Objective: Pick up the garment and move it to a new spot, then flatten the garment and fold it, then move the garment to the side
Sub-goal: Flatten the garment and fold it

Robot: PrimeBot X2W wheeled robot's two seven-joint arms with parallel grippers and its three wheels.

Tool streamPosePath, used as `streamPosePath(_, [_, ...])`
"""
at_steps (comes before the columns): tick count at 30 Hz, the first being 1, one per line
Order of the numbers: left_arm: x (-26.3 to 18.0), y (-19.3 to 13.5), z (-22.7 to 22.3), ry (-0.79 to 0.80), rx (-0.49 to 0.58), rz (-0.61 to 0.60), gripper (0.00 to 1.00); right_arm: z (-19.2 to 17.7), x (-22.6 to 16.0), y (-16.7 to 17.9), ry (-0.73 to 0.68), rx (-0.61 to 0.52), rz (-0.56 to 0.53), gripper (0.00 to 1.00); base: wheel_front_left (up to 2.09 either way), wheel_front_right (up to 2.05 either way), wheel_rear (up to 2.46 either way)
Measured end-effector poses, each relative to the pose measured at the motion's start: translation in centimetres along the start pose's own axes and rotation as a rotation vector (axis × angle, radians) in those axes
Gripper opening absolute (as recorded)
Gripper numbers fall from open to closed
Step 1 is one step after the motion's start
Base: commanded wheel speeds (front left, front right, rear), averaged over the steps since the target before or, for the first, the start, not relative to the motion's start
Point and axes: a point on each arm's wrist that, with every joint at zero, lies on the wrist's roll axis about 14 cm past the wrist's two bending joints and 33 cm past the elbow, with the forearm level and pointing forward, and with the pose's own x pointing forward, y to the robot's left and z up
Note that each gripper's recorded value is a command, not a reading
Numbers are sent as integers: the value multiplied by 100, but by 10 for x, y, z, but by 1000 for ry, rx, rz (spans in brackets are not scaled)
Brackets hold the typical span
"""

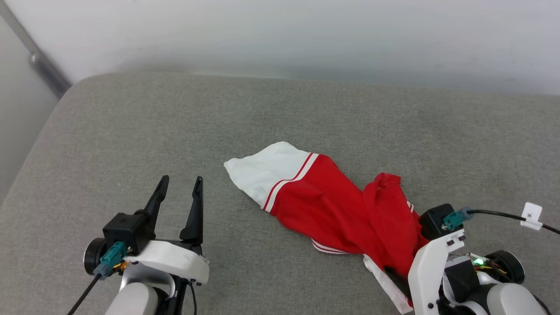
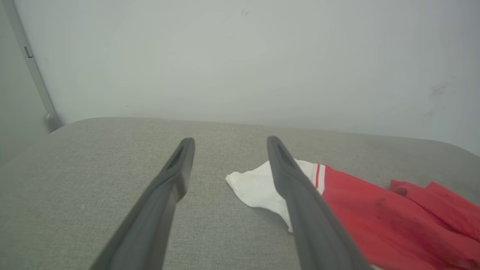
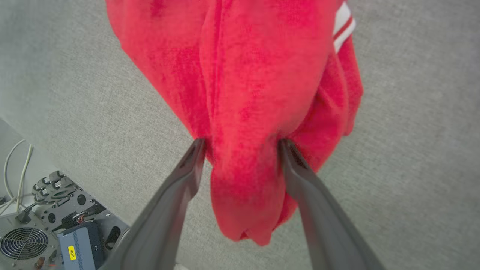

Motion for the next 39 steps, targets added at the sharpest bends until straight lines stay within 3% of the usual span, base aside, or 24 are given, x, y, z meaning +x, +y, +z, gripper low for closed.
streamPosePath(2, [0, 5, -2, 4, -1, 15, 100, -1, 6, 3, 28, -5, 19, 100, 0, 0, 0])
streamPosePath(3, [0, 7, -4, 9, -3, 24, 100, -2, 8, 4, 43, -9, 24, 52, 0, 0, 0])
streamPosePath(4, [0, 8, -6, 15, -6, 29, 100, -2, 10, 4, 47, -11, 28, 16, 0, 0, 0])
streamPosePath(5, [0, 8, -8, 18, -6, 32, 100, 0, 12, 5, 45, -11, 34, 0, 0, 0, 0])
streamPosePath(12, [3, 10, -15, 30, -15, 40, 100, 55, 4, -12, -144, -21, 1, 0, 0, 0, 0])
streamPosePath(18, [17, 6, -14, 17, -17, 18, 100, 94, 5, -59, -257, 55, -88, 0, 0, 0, 0])
streamPosePath(24, [30, 4, -25, 36, -25, 9, 100, 102, 31, -109, -242, 150, -157, 0, 0, 0, 0])
streamPosePath(30, [34, 11, -43, 75, -24, 31, 100, 86, 68, -130, -205, 214, -168, 0, 0, 0, 0])
streamPosePath(31, [36, 12, -43, 75, -24, 35, 100, 82, 73, -132, -203, 227, -167, 31, 0, 0, 0])
streamPosePath(32, [37, 14, -43, 75, -21, 36, 100, 77, 77, -133, -195, 231, -168, 100, 0, 0, 0])
streamPosePath(39, [39, 14, -39, 60, -3, 28, 100, 89, 68, -131, -352, 245, -172, 100, 0, 0, 0])
